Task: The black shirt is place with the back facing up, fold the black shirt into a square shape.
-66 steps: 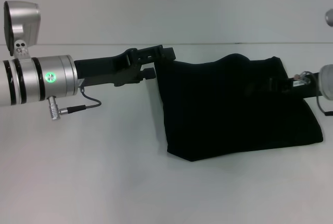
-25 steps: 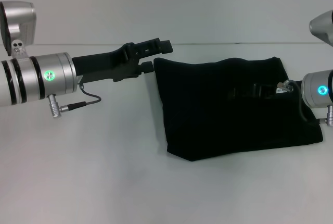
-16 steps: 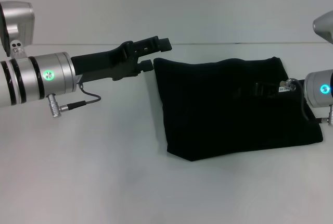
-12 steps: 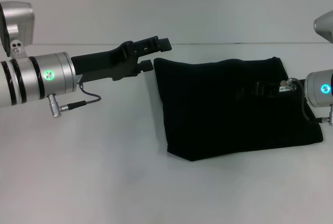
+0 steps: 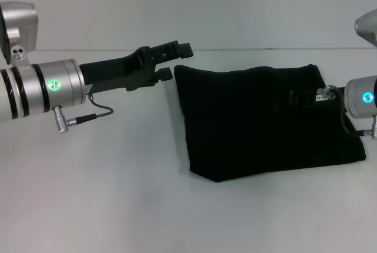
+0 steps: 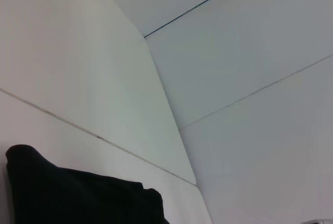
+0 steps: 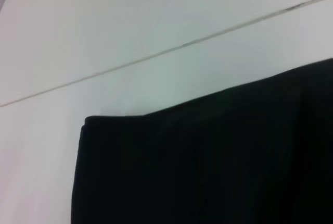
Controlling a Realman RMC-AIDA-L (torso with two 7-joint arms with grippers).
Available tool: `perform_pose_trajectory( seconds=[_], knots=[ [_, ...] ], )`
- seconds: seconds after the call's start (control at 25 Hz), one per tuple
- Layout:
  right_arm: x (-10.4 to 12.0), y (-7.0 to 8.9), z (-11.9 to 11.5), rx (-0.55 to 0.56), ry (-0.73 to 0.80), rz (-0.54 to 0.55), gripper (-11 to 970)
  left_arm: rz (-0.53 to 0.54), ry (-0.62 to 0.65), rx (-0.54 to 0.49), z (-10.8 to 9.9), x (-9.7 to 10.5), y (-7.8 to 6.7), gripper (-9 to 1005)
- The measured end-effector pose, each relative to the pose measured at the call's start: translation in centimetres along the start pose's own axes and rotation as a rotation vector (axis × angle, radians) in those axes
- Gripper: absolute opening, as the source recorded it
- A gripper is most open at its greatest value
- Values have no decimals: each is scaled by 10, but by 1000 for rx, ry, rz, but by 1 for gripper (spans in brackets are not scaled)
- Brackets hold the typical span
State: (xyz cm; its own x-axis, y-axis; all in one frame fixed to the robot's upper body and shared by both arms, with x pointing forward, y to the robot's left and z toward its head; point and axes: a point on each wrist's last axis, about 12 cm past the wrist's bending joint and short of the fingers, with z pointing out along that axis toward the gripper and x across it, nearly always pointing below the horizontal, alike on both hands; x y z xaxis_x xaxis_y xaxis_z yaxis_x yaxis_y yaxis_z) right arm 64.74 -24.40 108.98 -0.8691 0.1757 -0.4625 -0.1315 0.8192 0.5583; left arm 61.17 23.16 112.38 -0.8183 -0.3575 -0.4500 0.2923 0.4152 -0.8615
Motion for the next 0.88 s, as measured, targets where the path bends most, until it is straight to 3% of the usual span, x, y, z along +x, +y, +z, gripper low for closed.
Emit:
perform_pose_trajectory(
  seconds=[0.28,0.6,0.88],
  knots=[
    [-22,5,-9,61,5,-47,77,2,-8,4,-1,-2,0,956],
    [-52,23,-36,197,43,-136,91,0,-14,18,-2,-3,-2,956],
    [-53,24,-48,246,84,-147,103,2,-12,21,-1,-3,-3,955]
  ],
)
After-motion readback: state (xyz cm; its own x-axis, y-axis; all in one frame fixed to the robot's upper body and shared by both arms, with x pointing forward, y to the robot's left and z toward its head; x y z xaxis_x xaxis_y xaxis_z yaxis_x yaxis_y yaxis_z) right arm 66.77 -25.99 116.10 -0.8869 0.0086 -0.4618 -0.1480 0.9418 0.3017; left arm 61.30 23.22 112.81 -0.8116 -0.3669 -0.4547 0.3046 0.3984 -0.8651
